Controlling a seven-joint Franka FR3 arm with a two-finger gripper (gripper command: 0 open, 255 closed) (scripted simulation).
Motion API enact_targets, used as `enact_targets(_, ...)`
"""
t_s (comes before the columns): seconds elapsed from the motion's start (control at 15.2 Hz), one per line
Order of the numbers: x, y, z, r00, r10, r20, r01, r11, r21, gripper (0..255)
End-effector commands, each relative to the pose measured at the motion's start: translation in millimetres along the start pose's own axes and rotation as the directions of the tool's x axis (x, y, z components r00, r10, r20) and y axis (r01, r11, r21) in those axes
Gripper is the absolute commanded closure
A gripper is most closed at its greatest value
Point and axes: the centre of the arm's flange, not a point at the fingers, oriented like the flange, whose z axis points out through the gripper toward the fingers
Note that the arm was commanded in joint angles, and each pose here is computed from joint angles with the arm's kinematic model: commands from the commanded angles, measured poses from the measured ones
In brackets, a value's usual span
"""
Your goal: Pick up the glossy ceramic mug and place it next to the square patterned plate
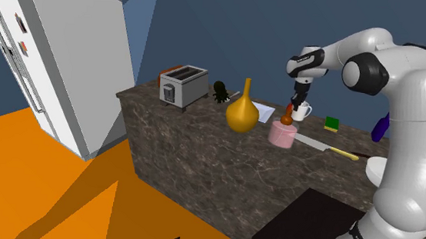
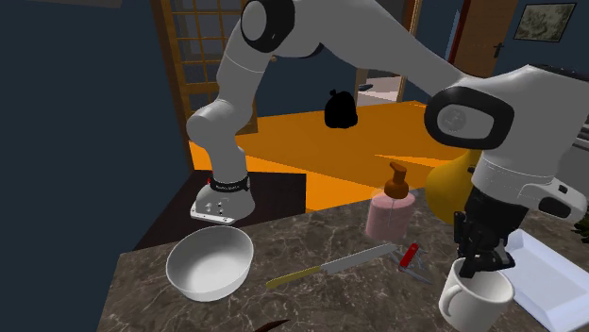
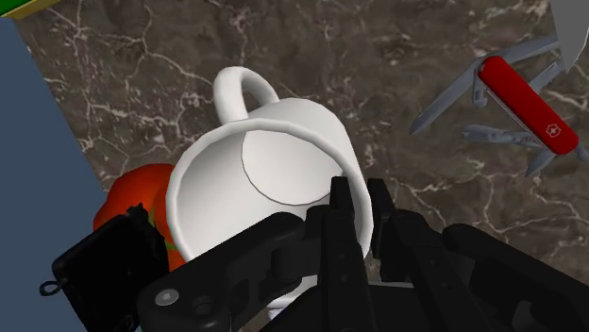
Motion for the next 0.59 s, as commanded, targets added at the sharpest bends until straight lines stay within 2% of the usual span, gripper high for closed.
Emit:
enact_targets(0.0, 1, -1, 10, 1.0, 0.0, -0.001, 0.0, 1.0, -0.001, 255)
enact_targets(0.2, 2, -2, 26, 1.0, 0.0, -0.001, 0.0, 1.0, -0.001, 255)
enact_targets(0.53, 2, -2, 26, 1.0, 0.0, -0.001, 0.0, 1.0, -0.001, 255)
